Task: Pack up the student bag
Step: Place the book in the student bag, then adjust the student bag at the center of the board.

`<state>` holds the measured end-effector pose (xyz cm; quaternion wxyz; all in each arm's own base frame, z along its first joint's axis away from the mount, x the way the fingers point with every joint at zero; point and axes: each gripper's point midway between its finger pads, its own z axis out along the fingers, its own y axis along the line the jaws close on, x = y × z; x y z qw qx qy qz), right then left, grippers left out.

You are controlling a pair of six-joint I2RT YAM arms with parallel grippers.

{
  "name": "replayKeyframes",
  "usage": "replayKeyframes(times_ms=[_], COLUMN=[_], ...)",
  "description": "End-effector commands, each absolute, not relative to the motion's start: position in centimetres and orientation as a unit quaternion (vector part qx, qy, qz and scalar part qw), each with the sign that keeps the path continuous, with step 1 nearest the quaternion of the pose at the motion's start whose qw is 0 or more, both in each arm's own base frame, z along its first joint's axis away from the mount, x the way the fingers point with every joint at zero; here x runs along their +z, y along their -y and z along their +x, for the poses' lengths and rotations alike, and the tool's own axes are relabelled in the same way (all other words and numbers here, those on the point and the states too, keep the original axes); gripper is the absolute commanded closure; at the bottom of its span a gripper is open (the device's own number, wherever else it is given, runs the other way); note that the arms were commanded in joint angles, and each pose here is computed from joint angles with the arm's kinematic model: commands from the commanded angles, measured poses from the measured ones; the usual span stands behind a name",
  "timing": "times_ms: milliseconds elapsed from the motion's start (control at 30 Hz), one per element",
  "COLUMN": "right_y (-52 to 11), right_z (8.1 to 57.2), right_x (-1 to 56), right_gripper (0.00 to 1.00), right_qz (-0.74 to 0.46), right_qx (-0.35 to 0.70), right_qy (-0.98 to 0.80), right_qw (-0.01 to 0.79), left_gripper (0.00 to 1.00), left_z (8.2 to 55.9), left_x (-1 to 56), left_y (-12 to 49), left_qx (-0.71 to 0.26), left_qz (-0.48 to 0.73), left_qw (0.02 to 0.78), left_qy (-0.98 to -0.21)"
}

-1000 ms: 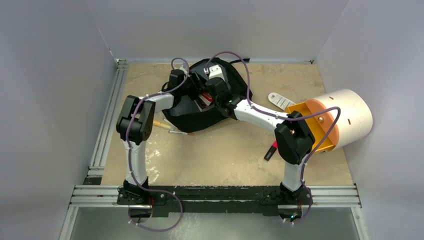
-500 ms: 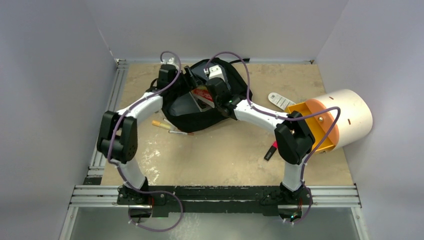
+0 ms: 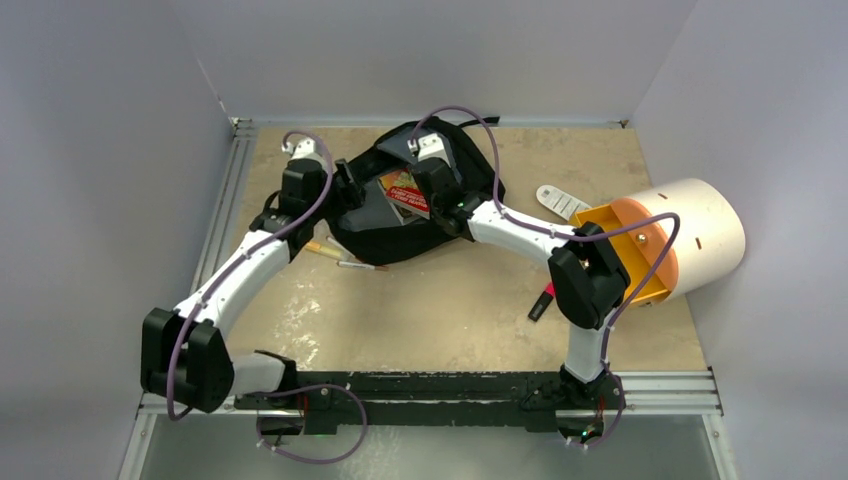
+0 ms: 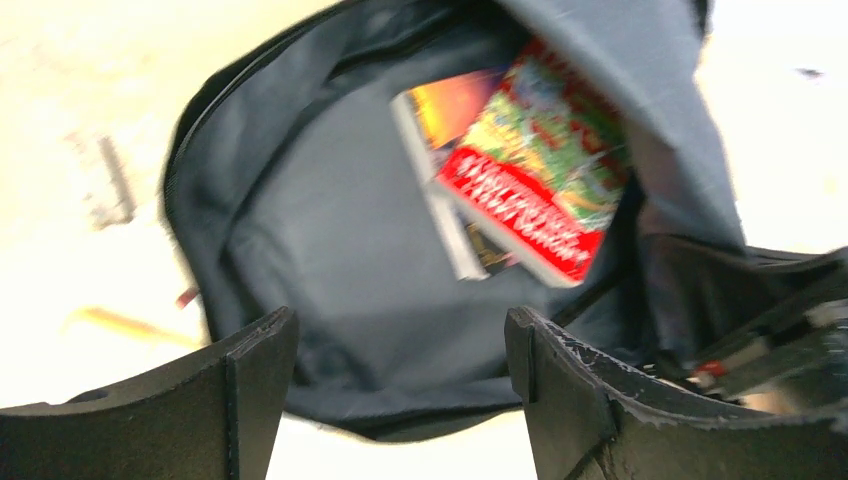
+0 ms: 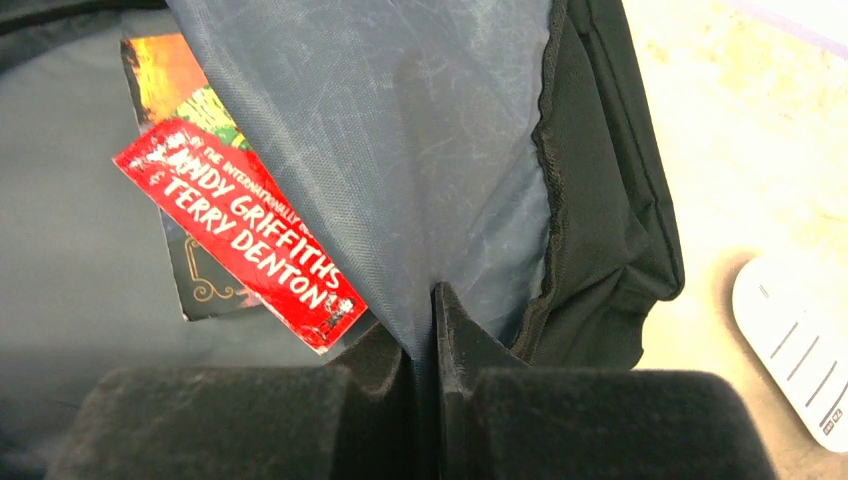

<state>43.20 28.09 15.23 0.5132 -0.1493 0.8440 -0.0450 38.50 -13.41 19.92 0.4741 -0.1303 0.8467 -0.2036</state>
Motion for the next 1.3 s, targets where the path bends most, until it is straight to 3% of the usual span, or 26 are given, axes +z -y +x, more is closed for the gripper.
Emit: replayKeyframes(times_ms=[0, 333, 833, 1067, 1167, 1267], right_y=[-28.3, -25.1, -17.9, -19.9, -21.2, -23.0], right_z=[42.7, 41.7, 41.4, 41.4, 41.3, 40.4], right_x=[18.9, 17.6, 19.0, 18.0, 17.2, 16.3], right_gripper=[1.0, 1.0, 1.0, 1.0, 0.94, 0.8], right_qz=[-0.126, -0.109, -0.072, -0.114, -0.151, -0.197], right_qx=[-0.018, -0.078, -0.125, -0.076, -0.055, -0.008], right_qy=[-0.826, -0.835, -0.841, -0.848, -0.852, -0.856], right_qw=[0.549, 0.534, 0.521, 0.512, 0.498, 0.477], left_gripper=[0.26, 0.27, 0.28, 0.29, 0.3, 0.3], left_z=[35.9, 33.0, 35.0, 34.8, 34.3, 33.9], left_x=[17.8, 16.0, 18.0, 17.1, 16.3, 15.8], left_y=[9.3, 6.9, 9.5, 10.5, 10.8, 10.8], left_qx=[-0.106, -0.059, -0.122, -0.145, -0.15, -0.152], left_qz=[-0.154, -0.182, -0.167, -0.161, -0.157, -0.155], left_qw=[0.46, 0.443, 0.453, 0.438, 0.426, 0.421], left_qy=[-0.868, -0.876, -0.867, -0.873, -0.878, -0.881])
